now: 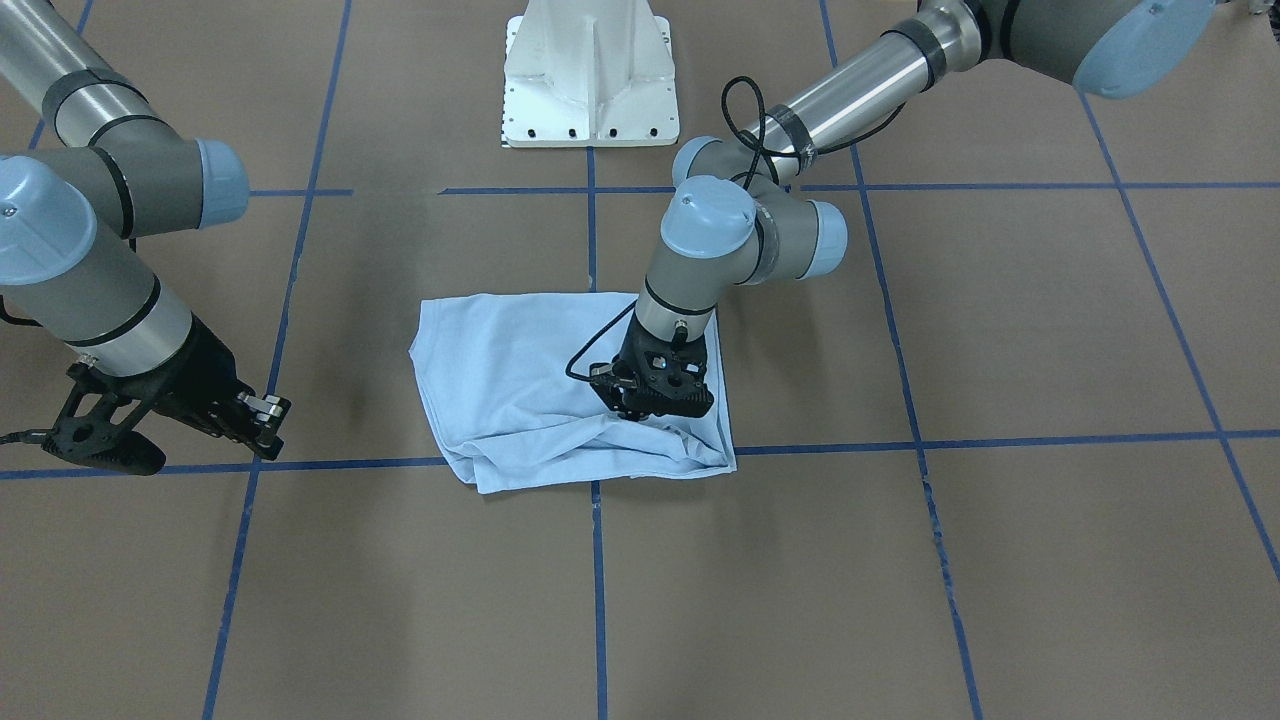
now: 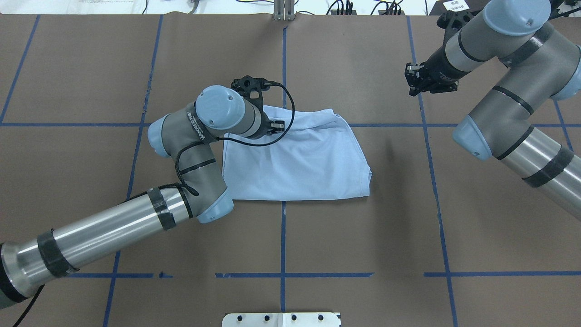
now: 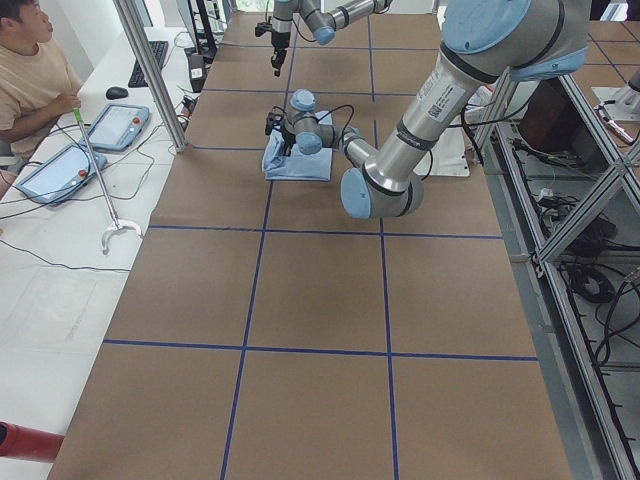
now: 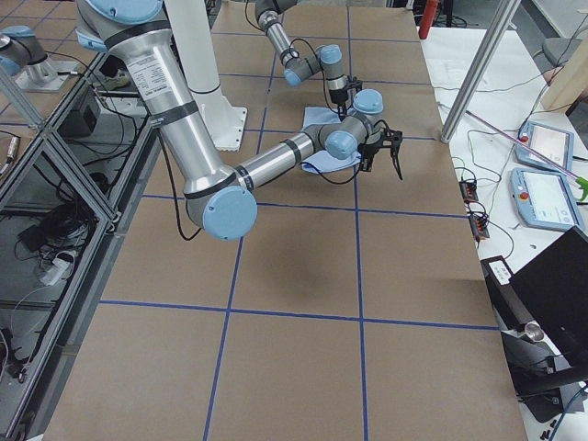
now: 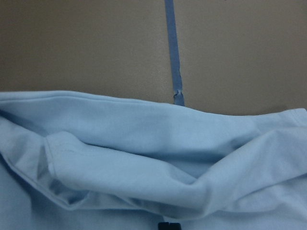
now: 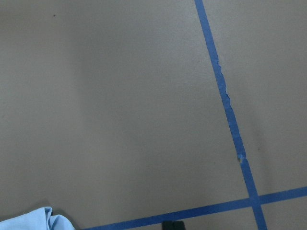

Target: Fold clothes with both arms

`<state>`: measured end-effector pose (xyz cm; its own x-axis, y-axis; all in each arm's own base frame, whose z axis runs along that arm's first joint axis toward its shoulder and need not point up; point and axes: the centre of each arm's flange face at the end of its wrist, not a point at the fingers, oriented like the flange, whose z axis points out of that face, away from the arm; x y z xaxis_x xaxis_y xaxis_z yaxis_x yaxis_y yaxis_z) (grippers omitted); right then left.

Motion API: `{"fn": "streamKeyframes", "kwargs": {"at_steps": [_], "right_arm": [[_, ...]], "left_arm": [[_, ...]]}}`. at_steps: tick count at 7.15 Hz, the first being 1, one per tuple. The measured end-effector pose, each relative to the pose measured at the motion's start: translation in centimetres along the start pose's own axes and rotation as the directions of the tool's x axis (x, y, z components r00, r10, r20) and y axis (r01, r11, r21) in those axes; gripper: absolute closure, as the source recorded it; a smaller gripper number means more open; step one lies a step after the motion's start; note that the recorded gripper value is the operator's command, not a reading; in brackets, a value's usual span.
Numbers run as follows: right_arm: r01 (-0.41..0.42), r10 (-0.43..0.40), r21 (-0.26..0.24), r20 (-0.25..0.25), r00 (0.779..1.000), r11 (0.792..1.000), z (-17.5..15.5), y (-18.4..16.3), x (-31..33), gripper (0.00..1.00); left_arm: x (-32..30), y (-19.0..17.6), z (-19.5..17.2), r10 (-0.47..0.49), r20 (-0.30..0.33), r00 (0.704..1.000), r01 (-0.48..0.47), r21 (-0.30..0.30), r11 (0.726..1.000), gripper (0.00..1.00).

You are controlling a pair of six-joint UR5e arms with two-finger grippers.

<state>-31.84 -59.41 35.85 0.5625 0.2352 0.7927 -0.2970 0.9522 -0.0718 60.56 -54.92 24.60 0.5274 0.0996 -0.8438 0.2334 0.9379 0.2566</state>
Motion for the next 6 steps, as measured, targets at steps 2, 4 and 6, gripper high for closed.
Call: {"fn": "streamKeyframes", "kwargs": {"at_steps": [2,4,6], "right_arm": [[0.000,0.000,-0.004,-0.004,1.000,1.000,0.3,0.2,0.0,1.00],[0.001,-0.001,-0.009,-0.009,1.000,1.000,0.8,0.5,0.0,1.00],[-0.007,0.007,-0.011,-0.021,1.000,1.000,1.1,0.3,1.1,1.00]], "left_arm": [[-5.0,-8.4,0.0,0.067,0.033,0.997,-0.068,0.048,0.997,1.00],[-8.2,-13.2,-1.7,0.095,0.041,0.995,-0.097,0.061,0.993,1.00],[-9.9,-13.5,-3.9,0.104,0.011,0.995,-0.104,0.066,0.992,1.00]]}}
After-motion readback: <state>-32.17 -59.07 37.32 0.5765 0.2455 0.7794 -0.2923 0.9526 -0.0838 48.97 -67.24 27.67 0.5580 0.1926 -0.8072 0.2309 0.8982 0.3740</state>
